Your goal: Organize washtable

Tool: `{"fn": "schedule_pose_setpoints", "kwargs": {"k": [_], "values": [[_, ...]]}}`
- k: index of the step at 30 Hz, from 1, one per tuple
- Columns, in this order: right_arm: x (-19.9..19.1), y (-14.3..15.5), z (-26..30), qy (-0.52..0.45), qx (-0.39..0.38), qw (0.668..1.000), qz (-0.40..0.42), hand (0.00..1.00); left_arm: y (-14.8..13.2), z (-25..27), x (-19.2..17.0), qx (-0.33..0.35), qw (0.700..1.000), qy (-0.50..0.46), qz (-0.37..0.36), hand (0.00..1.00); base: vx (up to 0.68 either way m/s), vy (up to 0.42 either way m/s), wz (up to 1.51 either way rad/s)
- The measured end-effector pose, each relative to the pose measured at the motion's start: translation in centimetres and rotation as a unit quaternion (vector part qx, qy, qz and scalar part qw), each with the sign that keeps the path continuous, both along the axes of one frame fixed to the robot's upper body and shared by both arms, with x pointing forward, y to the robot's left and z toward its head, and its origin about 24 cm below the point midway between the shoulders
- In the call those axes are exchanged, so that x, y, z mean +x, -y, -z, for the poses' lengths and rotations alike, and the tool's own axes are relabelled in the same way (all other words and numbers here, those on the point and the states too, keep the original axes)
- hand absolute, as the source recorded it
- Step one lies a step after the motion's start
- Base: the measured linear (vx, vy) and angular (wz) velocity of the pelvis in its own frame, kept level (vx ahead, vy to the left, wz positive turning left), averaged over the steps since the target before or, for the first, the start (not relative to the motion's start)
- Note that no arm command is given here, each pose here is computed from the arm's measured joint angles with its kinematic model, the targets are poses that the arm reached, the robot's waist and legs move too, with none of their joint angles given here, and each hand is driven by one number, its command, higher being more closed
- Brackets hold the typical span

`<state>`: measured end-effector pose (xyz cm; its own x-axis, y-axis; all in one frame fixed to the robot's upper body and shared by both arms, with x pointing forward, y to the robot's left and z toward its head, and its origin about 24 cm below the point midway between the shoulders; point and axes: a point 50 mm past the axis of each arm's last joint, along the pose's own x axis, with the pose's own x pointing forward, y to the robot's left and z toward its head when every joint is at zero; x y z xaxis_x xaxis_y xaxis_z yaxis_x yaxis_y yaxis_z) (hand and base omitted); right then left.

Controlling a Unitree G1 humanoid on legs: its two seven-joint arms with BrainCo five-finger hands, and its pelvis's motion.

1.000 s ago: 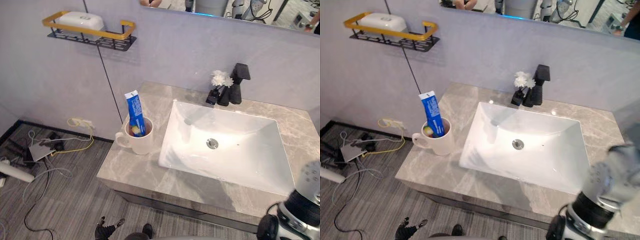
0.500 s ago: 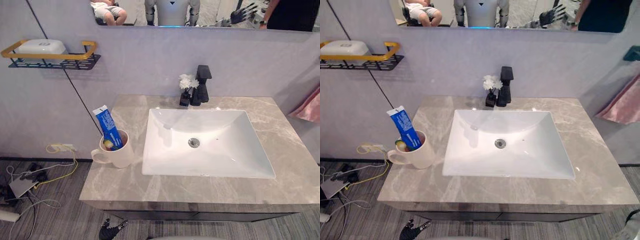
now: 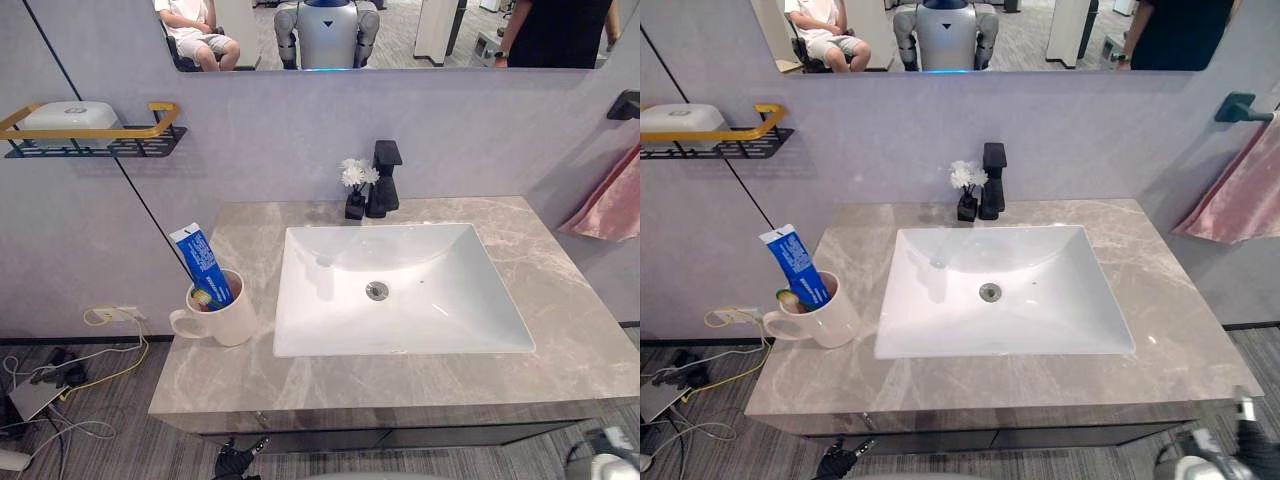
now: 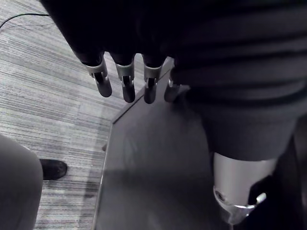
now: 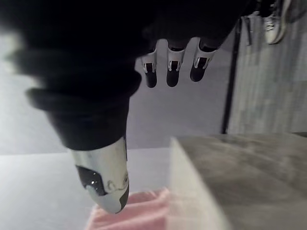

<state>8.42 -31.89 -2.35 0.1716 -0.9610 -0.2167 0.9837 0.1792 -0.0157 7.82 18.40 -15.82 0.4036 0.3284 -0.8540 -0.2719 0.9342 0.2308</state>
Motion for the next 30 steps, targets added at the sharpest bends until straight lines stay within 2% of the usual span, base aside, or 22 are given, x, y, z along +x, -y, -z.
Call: {"fn": "schedule_pose_setpoints", "kwargs": {"k": [9, 17, 22, 30], "values": [[-3.5, -3.0, 7.4, -0.102, 0.174, 0.979, -0.037, 0.0, 0.3, 0.0, 0.3, -0.003, 1.0, 0.002, -0.004, 0.0, -0.02, -0.024, 0.0], [-6.1, -5.2, 10.5, -0.138, 0.262, 0.954, -0.04, 0.0, 0.4, 0.0, 0.4, -0.009, 1.0, 0.005, -0.012, 0.0, 0.01, -0.004, 0.02], [-7.3, -8.6, 13.1, -0.175, 0.359, 0.914, -0.077, 0.0, 0.3, 0.1, 0.3, -0.019, 1.0, 0.007, 0.004, 0.0, -0.01, -0.01, 0.13], [-6.9, -11.6, 14.5, -0.2, 0.42, 0.874, -0.139, 0.0, 0.3, 0.2, 0.7, -0.02, 0.999, 0.002, 0.026, 0.0, 0.01, -0.013, 0.12]]}}
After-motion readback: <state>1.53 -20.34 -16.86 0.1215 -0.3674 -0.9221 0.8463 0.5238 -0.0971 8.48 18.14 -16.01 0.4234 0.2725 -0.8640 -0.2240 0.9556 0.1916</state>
